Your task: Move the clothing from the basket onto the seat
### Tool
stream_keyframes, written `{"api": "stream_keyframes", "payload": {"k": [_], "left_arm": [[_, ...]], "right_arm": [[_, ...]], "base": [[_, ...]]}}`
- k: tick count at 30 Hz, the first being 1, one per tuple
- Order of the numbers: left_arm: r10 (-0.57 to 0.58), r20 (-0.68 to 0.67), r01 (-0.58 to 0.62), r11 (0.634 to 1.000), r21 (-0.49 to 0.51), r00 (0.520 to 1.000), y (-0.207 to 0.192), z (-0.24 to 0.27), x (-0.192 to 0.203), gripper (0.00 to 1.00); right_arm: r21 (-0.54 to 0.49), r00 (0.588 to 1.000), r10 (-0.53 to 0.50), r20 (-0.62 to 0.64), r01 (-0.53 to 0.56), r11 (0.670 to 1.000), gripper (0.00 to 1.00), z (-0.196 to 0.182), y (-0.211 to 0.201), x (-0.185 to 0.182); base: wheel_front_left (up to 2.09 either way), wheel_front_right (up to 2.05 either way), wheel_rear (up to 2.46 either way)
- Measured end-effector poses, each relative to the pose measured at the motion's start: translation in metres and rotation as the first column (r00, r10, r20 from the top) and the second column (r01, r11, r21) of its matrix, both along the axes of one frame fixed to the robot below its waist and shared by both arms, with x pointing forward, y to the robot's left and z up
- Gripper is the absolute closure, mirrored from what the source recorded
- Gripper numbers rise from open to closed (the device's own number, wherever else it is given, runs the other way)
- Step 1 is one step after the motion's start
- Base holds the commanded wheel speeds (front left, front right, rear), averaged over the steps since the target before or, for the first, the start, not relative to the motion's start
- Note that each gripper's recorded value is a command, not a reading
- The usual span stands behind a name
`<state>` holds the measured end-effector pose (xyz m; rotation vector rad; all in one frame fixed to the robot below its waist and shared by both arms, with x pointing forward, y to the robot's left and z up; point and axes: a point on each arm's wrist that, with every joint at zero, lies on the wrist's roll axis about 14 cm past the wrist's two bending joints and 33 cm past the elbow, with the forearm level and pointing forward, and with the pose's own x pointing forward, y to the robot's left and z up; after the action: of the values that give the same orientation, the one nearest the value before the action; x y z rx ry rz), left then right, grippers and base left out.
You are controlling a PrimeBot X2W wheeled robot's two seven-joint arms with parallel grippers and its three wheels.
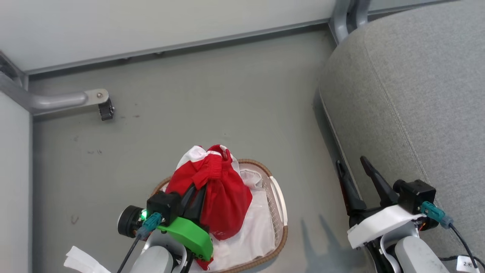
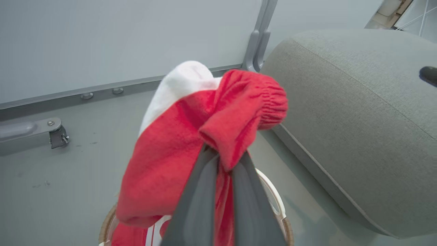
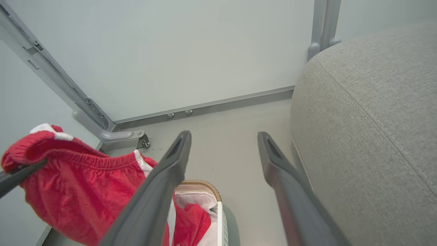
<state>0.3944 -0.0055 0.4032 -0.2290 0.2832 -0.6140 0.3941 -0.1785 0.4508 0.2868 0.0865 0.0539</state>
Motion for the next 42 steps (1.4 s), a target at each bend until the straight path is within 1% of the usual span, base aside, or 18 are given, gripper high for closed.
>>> {"api": "stream_keyframes", "payload": {"k": [7,15,18,24,26,28,34,38,42], "left_arm": [[0.025,0.153,-0.017,0.998,-0.054,0.988,0.003,0.059,-0.004,1.0],[0.039,0.312,-0.002,0.993,-0.118,0.949,0.0,0.123,-0.009,1.0],[0.041,0.365,0.009,0.991,-0.135,0.93,-0.002,0.144,-0.01,1.0],[0.041,0.409,0.025,0.988,-0.155,0.912,-0.005,0.162,-0.017,1.0],[0.041,0.415,0.028,0.987,-0.159,0.909,-0.006,0.165,-0.018,1.0],[0.04,0.421,0.033,0.986,-0.164,0.906,-0.007,0.168,-0.019,1.0],[0.02,0.423,0.06,0.983,-0.175,0.906,-0.015,0.17,-0.026,1.0],[0.02,0.423,0.061,0.982,-0.178,0.906,-0.015,0.172,-0.028,1.0],[0.028,0.413,0.05,0.983,-0.177,0.91,-0.011,0.168,-0.031,1.0]], "right_arm": [[0.002,0.998,0.039,0.039,-0.039,0.999,0.0,0.015,0.014,-0.02],[0.001,0.993,0.08,0.087,-0.08,0.997,0.0,0.031,0.026,-0.033],[0.002,0.991,0.104,0.088,-0.105,0.994,0.0,0.032,0.033,-0.038],[0.003,0.981,0.177,0.076,-0.178,0.984,0.0,0.027,0.054,-0.045],[0.006,0.97,0.231,0.071,-0.232,0.973,0.0,0.026,0.072,-0.049],[0.006,0.951,0.295,0.09,-0.296,0.955,0.0,0.033,0.094,-0.047],[-0.027,0.874,0.46,0.159,-0.462,0.886,0.0,0.059,0.15,-0.037],[-0.071,0.835,0.52,0.181,-0.517,0.853,0.0,0.071,0.17,-0.027],[-0.115,0.818,0.54,0.197,-0.528,0.842,0.0,0.077,0.18,-0.018]], "base": [[0.0,0.0,0.0],[0.0,0.0,0.0],[0.0,0.0,0.0],[0.0,0.0,0.0],[0.0,0.0,0.0],[0.0,0.0,0.0],[0.0,0.0,0.0],[0.0,0.0,0.0],[0.0,0.0,0.0]]}}
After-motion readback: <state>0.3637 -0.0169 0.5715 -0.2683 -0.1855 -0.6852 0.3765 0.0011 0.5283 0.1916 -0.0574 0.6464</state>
